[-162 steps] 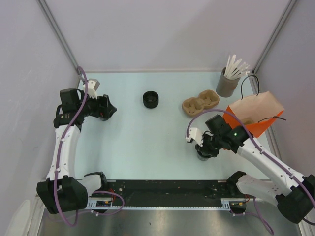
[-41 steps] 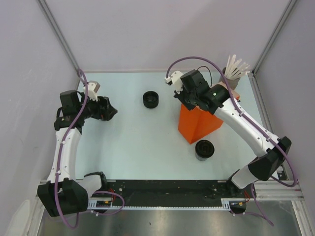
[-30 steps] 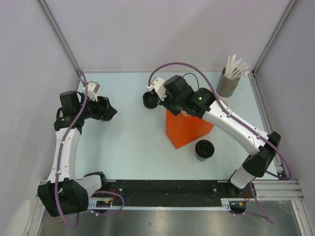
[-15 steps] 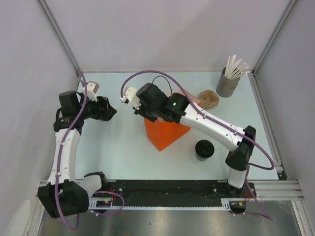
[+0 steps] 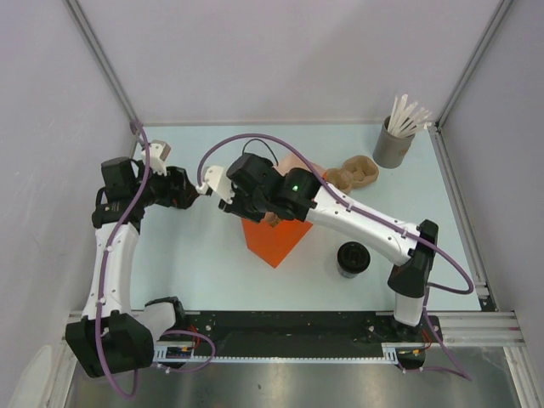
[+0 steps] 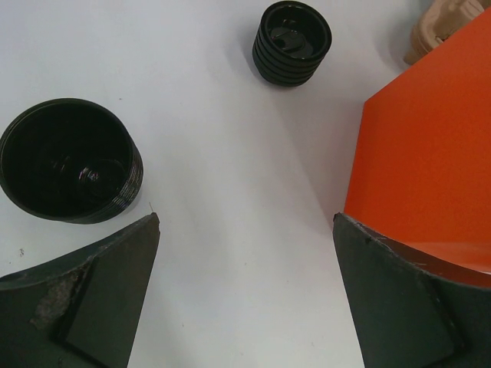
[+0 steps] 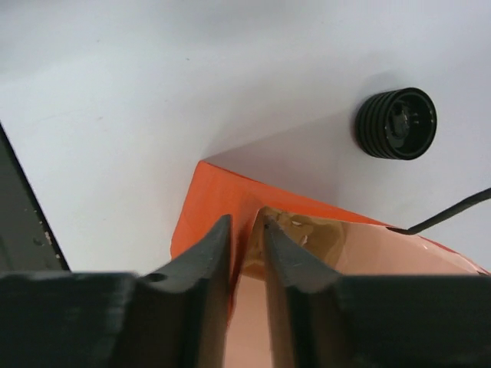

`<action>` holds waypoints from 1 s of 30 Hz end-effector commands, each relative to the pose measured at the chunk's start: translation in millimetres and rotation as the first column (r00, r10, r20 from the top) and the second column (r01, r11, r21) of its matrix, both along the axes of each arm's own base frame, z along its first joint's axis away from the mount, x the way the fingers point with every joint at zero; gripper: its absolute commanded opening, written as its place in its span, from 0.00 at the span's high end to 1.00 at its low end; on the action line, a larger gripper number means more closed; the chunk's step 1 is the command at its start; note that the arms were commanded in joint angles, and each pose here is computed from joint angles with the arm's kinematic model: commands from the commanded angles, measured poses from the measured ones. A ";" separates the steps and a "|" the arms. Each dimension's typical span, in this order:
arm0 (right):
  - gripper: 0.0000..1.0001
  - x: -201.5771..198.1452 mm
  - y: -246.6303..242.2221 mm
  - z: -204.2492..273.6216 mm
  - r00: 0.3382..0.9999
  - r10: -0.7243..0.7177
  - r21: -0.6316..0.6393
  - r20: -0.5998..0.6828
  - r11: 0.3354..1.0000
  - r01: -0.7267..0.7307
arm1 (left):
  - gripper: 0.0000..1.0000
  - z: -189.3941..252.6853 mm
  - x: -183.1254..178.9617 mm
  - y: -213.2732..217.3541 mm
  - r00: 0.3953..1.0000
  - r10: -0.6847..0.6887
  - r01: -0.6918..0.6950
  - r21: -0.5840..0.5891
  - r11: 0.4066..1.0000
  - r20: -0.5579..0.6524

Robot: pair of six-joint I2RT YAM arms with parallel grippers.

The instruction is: Pack the takeout coffee

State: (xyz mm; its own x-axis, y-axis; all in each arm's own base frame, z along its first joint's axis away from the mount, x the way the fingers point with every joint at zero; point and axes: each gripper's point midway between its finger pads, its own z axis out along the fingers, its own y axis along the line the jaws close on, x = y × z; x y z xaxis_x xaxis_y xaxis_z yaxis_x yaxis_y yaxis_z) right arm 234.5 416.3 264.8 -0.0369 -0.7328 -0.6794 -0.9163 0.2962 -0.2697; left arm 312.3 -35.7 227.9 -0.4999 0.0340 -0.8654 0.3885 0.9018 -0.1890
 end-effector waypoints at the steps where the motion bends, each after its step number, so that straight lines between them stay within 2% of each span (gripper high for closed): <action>1: 0.60 -24.1 -7.2 59.5 0.992 0.122 0.112 0.026 0.986 -0.124 | 0.00 12.9 0.6 -0.4 0.998 -0.009 0.010 -0.007 1.000 0.058; 3: 0.47 -32.9 -16.2 77.7 0.985 0.162 0.136 0.051 0.976 -0.167 | 0.00 13.5 0.3 -0.3 0.998 -0.008 0.008 -0.010 1.000 0.058; 6: 0.33 -44.9 -36.1 102.5 0.973 0.213 0.160 0.085 0.961 -0.224 | 0.00 12.4 1.2 -0.3 0.998 -0.009 0.009 -0.009 1.000 0.056; 9: 0.28 -50.6 -60.6 121.9 0.962 0.248 0.175 0.113 0.948 -0.265 | 0.00 11.2 1.5 1.0 0.999 -0.005 0.005 -0.008 1.000 0.052; 14: 0.28 -63.4 -137.2 154.6 0.953 0.255 0.216 0.164 0.933 -0.287 | 0.00 11.4 1.1 1.4 0.999 -0.003 0.004 -0.007 1.000 0.053; 15: 0.29 -65.4 -146.4 145.0 0.954 0.264 0.206 0.142 0.935 -0.289 | 0.00 11.5 1.4 1.2 0.999 -0.004 0.004 -0.007 1.000 0.053; 17: 0.29 -72.6 -175.8 145.1 0.949 0.258 0.192 0.179 0.937 -0.291 | 0.00 11.3 1.9 1.8 0.999 -0.002 0.002 -0.007 1.000 0.053; 21: 0.30 -64.3 -222.9 94.1 0.975 0.177 0.107 0.137 0.976 -0.192 | 0.00 11.7 1.3 1.1 0.998 -0.003 0.004 -0.010 1.000 0.056; 22: 0.31 -63.6 -229.6 63.5 0.983 0.168 0.067 0.078 0.983 -0.173 | 0.00 12.1 1.9 1.9 0.998 -0.001 0.001 -0.008 1.000 0.059; 24: 0.34 -64.0 -245.1 44.9 0.991 0.128 0.052 0.049 0.990 -0.130 | 0.00 12.1 1.9 2.0 0.998 -0.001 0.002 -0.007 1.000 0.060; 25: 0.34 -65.8 -250.2 20.2 0.993 0.117 0.020 -0.011 0.993 -0.117 | 0.00 11.4 2.2 2.0 0.998 -0.002 0.003 -0.009 1.000 0.057; 30: 0.41 -77.8 -260.7 -31.3 0.978 0.107 -0.035 -0.179 0.993 -0.115 | 0.00 8.3 3.2 1.2 0.999 -0.006 0.006 -0.017 1.000 0.046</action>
